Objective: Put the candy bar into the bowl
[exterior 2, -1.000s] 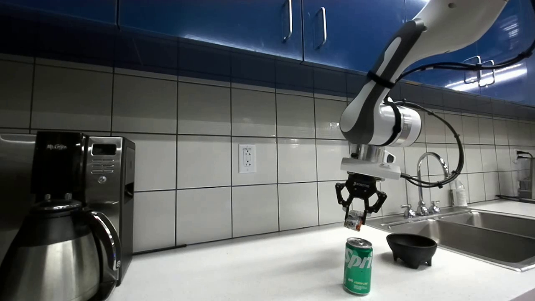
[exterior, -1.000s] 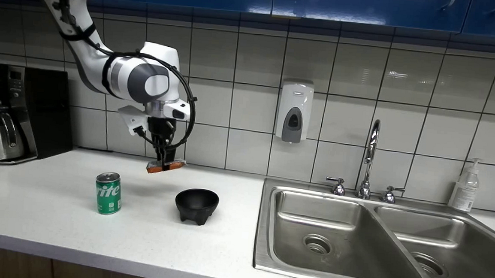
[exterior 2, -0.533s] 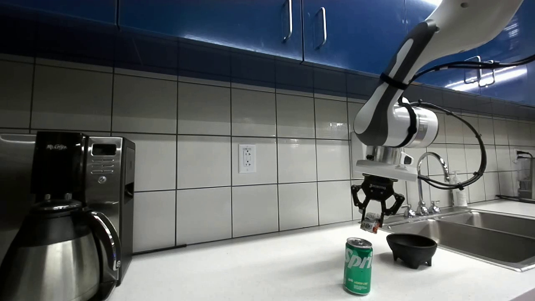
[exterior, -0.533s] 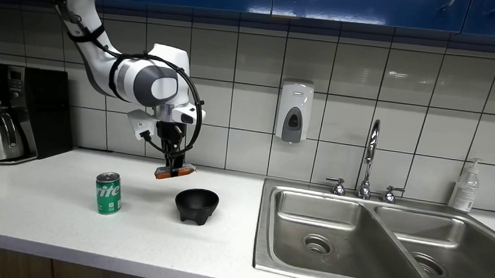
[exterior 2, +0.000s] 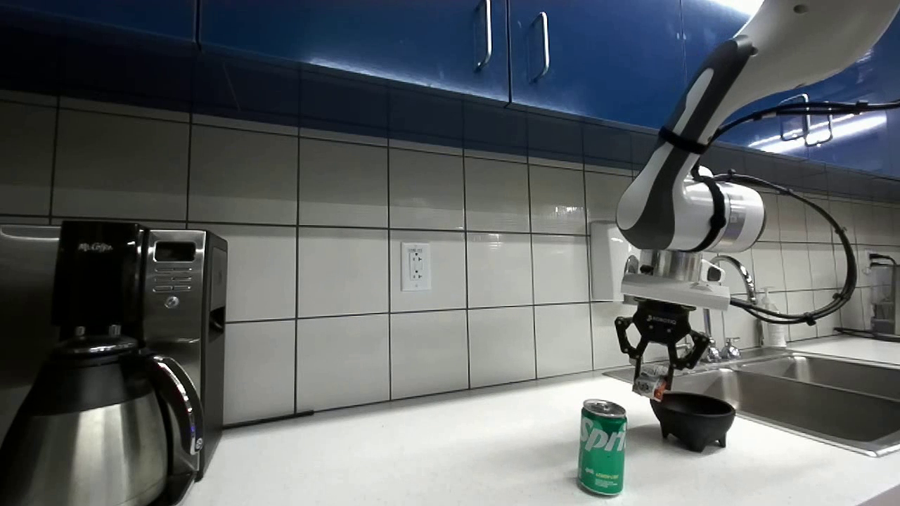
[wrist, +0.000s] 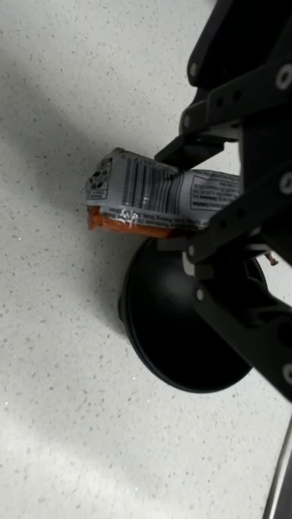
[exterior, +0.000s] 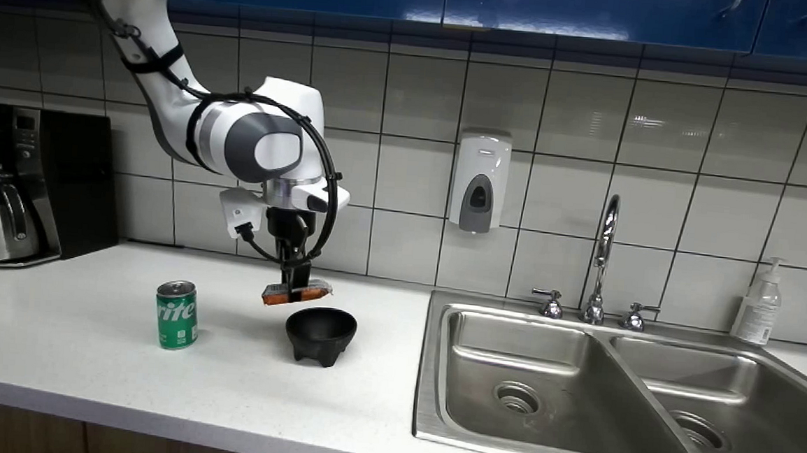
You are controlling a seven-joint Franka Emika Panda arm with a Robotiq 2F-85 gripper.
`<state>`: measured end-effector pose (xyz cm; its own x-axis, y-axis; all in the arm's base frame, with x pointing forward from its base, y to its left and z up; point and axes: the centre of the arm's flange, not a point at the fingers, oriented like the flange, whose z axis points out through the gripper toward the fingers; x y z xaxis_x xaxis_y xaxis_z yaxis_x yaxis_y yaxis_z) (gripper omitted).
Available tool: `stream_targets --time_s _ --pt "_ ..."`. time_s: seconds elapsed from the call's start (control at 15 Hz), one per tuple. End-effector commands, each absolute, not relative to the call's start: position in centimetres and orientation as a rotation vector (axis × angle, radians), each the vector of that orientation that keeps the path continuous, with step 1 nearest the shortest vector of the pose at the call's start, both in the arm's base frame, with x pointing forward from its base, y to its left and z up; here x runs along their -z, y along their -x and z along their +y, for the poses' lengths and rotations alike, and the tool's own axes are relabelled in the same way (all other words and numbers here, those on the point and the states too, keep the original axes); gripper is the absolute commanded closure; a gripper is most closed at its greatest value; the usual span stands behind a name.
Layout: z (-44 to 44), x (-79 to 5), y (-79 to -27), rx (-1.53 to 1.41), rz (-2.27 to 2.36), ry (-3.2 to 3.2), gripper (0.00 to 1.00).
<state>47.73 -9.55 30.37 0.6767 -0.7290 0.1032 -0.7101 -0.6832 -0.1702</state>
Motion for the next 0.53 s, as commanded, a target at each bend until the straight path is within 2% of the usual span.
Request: stream_targets --time_s 0.0,0.47 --pt "-10.8 -30.5 -45.7 0.253 1.223 2.751 0.80" --pt "-12.2 -29.1 -44.2 0.199 1.284 2.738 0.80"
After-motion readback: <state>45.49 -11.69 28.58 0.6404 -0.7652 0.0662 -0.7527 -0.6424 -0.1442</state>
